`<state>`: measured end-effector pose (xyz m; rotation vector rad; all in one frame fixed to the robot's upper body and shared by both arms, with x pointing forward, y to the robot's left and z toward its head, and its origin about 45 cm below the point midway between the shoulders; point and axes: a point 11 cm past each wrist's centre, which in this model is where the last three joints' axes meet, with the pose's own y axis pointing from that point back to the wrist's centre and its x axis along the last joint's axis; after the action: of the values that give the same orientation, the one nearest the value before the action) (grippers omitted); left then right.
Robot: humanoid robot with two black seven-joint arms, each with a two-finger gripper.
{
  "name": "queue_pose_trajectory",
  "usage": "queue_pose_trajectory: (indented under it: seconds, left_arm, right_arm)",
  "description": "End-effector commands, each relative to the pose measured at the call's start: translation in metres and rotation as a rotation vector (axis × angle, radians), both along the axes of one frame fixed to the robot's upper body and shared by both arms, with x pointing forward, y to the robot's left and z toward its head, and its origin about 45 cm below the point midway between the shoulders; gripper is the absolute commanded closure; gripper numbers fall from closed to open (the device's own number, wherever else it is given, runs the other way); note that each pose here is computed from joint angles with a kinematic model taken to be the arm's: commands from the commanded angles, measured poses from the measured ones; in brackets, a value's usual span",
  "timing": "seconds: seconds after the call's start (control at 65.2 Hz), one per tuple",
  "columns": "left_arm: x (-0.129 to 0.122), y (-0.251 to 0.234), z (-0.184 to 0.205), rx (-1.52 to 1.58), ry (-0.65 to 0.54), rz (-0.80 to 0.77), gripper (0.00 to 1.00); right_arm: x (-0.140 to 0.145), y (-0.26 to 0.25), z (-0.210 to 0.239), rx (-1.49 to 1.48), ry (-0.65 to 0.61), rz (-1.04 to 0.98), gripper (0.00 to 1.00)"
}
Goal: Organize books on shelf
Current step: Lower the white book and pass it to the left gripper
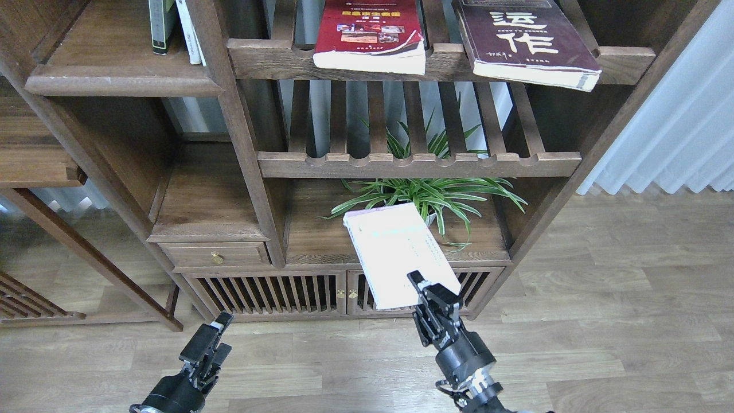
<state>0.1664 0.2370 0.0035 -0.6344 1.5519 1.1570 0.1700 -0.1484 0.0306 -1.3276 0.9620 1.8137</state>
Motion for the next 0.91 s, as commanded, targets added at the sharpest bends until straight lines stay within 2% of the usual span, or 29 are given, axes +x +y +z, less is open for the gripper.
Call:
queue_pose_trajectory:
  seconds: [0.0, 0.123, 0.384, 0.691, 0.89]
  left_arm:
    - [-0.009, -0.001, 0.001, -0.008, 0.021, -0.067, 0.0]
    - [-0.022, 0.003, -0.003, -0.013, 0.066, -0.114, 0.02]
    - [-0.027, -0.007, 0.002, -0.049, 0.075, -0.142, 0.08]
    - [-0.025, -0.019, 0.002, -0.056, 0.066, -0.14, 0.08]
    - [-0.039, -0.033, -0.004, -0.064, 0.097, -0.198, 0.1]
  right_arm:
    - [-0.015, 0.017, -0.003, 0.012, 0.022, 0.066, 0.95]
    - [-0.029, 0.032, -0.007, 0.015, 0.04, 0.13, 0.95]
    - [-0.042, 0.035, -0.017, -0.004, 0.073, 0.169, 0.95]
    - [-0.067, 0.048, -0.023, 0.009, 0.113, 0.247, 0.95]
    - [-0.081, 0.05, -0.026, 0.018, 0.141, 0.277, 0.95]
